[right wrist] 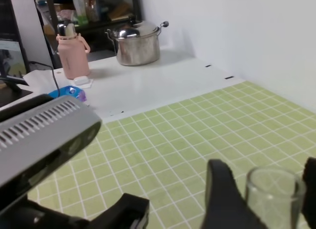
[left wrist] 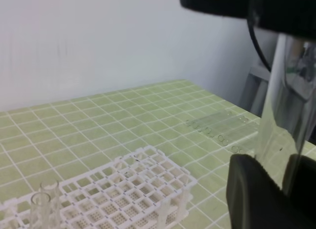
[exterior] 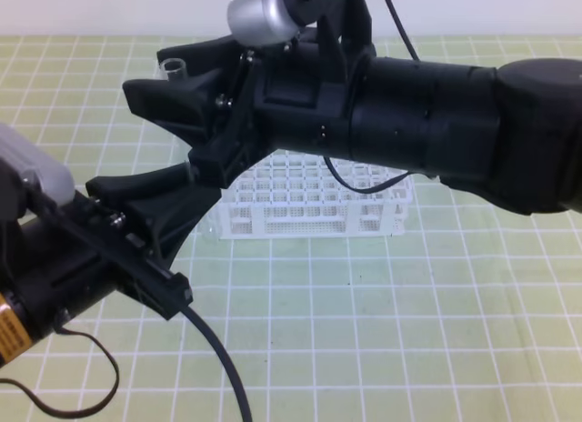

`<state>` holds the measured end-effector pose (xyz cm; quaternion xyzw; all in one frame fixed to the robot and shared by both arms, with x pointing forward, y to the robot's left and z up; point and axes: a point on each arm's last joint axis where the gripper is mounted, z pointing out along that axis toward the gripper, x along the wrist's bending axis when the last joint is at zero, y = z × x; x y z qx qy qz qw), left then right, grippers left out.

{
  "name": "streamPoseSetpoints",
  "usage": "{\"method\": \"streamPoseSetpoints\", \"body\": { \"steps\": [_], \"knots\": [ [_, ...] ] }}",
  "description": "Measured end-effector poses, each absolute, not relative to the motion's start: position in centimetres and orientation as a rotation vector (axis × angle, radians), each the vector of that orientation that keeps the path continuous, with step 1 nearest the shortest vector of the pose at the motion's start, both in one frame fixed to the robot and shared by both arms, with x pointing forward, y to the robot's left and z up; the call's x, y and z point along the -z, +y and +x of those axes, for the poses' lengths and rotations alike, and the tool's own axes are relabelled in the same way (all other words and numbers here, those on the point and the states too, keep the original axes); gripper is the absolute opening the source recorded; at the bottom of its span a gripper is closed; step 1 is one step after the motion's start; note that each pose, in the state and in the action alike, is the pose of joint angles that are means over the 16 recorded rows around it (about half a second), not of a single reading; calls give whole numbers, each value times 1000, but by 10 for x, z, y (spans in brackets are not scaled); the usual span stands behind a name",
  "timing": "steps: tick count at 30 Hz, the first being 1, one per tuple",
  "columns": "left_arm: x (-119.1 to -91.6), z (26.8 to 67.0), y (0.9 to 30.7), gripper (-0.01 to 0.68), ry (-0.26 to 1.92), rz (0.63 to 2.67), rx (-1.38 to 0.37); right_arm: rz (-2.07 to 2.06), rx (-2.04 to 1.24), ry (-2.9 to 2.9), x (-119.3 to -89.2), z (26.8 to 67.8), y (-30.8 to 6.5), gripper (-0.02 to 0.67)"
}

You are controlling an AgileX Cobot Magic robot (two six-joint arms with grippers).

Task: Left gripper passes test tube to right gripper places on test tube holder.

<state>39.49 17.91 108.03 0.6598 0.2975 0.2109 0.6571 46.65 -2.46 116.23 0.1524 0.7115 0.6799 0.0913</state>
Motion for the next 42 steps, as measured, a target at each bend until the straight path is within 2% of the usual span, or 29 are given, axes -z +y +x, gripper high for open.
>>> {"method": "streamPoseSetpoints", "body": {
  "steps": [10, 24, 29, 34, 42],
  "knots": [
    [-1081, 395, 179, 41, 668, 1492, -475, 446, -2025, 2126, -1160, 467, -23, 285],
    [-1082, 394, 178, 10, 654, 1481, -466, 423, -2035, 2133, -1161, 465, -23, 111],
    [-1082, 394, 178, 31, 651, 1479, -464, 421, -2034, 2133, -1161, 465, -23, 89],
    [-1083, 393, 177, 89, 639, 1473, -458, 424, -2036, 2133, -1161, 465, -23, 88],
    [-1084, 392, 176, 270, 621, 1464, -450, 442, -2032, 2127, -1161, 467, -23, 88]
  ]
}}
